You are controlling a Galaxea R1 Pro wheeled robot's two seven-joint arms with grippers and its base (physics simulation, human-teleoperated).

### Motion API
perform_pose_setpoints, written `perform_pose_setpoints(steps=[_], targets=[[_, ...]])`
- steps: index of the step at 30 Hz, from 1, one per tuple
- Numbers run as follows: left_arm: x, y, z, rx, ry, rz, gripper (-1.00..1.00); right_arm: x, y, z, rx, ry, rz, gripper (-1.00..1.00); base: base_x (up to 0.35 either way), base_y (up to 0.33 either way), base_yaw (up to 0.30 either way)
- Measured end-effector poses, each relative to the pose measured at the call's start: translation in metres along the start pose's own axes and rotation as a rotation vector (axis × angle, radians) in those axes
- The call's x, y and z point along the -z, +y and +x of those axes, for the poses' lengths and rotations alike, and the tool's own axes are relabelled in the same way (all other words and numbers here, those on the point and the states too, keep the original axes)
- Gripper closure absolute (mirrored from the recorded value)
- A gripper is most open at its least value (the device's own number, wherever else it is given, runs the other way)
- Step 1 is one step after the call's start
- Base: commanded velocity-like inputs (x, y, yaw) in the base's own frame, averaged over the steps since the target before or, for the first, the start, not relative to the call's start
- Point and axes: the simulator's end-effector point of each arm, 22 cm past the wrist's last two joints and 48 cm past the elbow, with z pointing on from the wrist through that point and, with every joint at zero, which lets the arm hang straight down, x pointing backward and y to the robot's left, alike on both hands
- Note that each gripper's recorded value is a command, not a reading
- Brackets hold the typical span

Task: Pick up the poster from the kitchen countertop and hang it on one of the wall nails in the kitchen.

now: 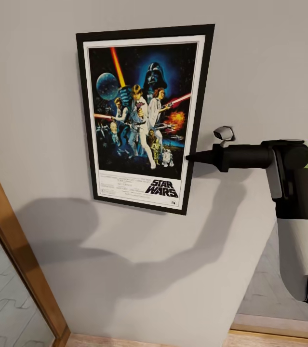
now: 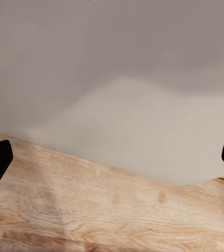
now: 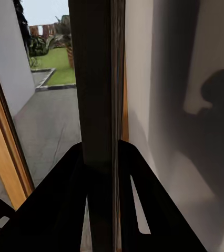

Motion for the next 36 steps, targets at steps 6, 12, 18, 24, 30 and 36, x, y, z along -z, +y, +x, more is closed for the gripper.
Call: perform_pose_setpoints(steps=[6,12,18,24,30,36], targets=[[0.0,0.0,0.0,0.0,0.0,0.0,-1.0,0.0,0.0,0.0,0.0,0.0,0.0,1.0,0.012,0.029,0.0],[0.0,0.0,0.0,0.0,0.0,0.0,-1.0,0.0,0.0,0.0,0.0,0.0,0.0,1.0,0.085,0.103,0.0],[0.0,0.0,0.0,0.0,-0.001,-0.001,-1.0,0.0,0.0,-0.001,0.001,-0.001,0.0,1.0,0.021,0.025,0.0],[0.0,0.0,0.0,0.0,0.0,-0.001,-1.0,0.0,0.0,-0.001,0.003,-0.002,0.0,1.0,0.004,0.005,0.0],[0.0,0.0,0.0,0.0,0.0,-0.001,-1.0,0.0,0.001,-0.004,0.008,-0.003,0.001,1.0,0.001,0.001,0.0],[0.0,0.0,0.0,0.0,-0.001,-0.001,-1.0,0.0,0.002,-0.01,0.018,-0.005,-0.001,1.0,0.0,0.0,0.0]])
